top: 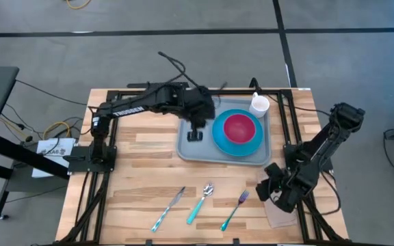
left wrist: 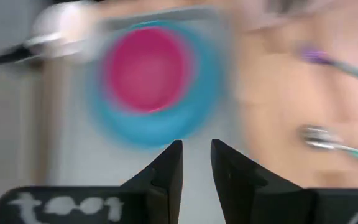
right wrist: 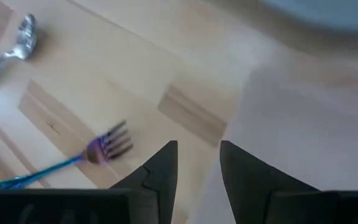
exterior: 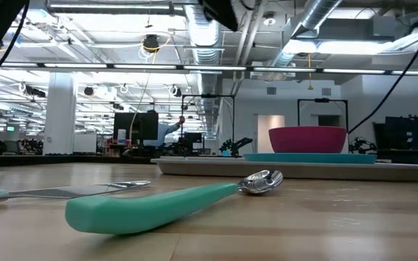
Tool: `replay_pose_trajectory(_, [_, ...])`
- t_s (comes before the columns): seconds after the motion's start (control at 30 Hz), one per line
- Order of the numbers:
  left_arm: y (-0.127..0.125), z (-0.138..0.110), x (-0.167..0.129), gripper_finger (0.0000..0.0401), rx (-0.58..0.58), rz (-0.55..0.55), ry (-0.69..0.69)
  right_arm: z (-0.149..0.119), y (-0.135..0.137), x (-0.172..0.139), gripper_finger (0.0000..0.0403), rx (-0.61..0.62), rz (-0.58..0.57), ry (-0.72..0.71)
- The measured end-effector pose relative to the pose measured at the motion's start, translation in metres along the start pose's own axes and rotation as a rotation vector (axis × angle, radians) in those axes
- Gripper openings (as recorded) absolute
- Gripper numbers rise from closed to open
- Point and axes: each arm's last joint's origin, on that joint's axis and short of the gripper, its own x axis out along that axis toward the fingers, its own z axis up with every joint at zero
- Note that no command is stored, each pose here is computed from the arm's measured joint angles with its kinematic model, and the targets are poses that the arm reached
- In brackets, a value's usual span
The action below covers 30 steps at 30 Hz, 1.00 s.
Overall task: Set up tray
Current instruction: Put the light brown table napkin to the left of the blue plate on the gray serving tray
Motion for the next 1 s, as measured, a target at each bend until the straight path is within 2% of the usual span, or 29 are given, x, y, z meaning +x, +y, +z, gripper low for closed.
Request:
replay_pose_trajectory(0.2, [-0.017,-0.012,0.052,0.0072,0.155,-0.372,-0.142,-0.013,0.01,-0.012,0.0114,0.029,-0.078,-0.029])
replay_pose_trajectory(0.27, [-0.025,-0.02,0.073,0.0072,0.183,-0.443,-0.164,-0.016,0.012,-0.015,0.0114,0.037,-0.108,-0.046])
replay_pose_trajectory(0.33, [-0.035,-0.028,0.09,0.0072,0.189,-0.455,-0.167,-0.019,0.013,-0.016,0.0114,0.042,-0.122,-0.054])
replay_pose_trajectory(0.47, [-0.047,-0.04,0.111,0.0072,0.121,-0.362,-0.106,-0.021,0.012,-0.013,0.0114,0.029,-0.149,-0.051])
replay_pose_trajectory(0.67, [-0.051,-0.041,0.112,0.0072,-0.055,-0.099,0.013,-0.019,0.012,-0.01,0.0114,0.069,-0.249,0.065])
replay_pose_trajectory(0.83, [-0.044,-0.037,0.077,0.0072,-0.068,0.112,0.139,-0.018,0.016,-0.004,0.0114,0.104,-0.261,0.104])
replay_pose_trajectory(0.9, [-0.04,-0.034,0.062,0.0072,-0.065,0.199,0.144,-0.017,0.018,-0.002,0.0114,0.118,-0.265,0.113])
replay_pose_trajectory(1.0, [-0.038,-0.035,0.037,0.0072,-0.061,0.271,0.162,-0.013,0.019,0.0,0.0114,0.129,-0.272,0.109])
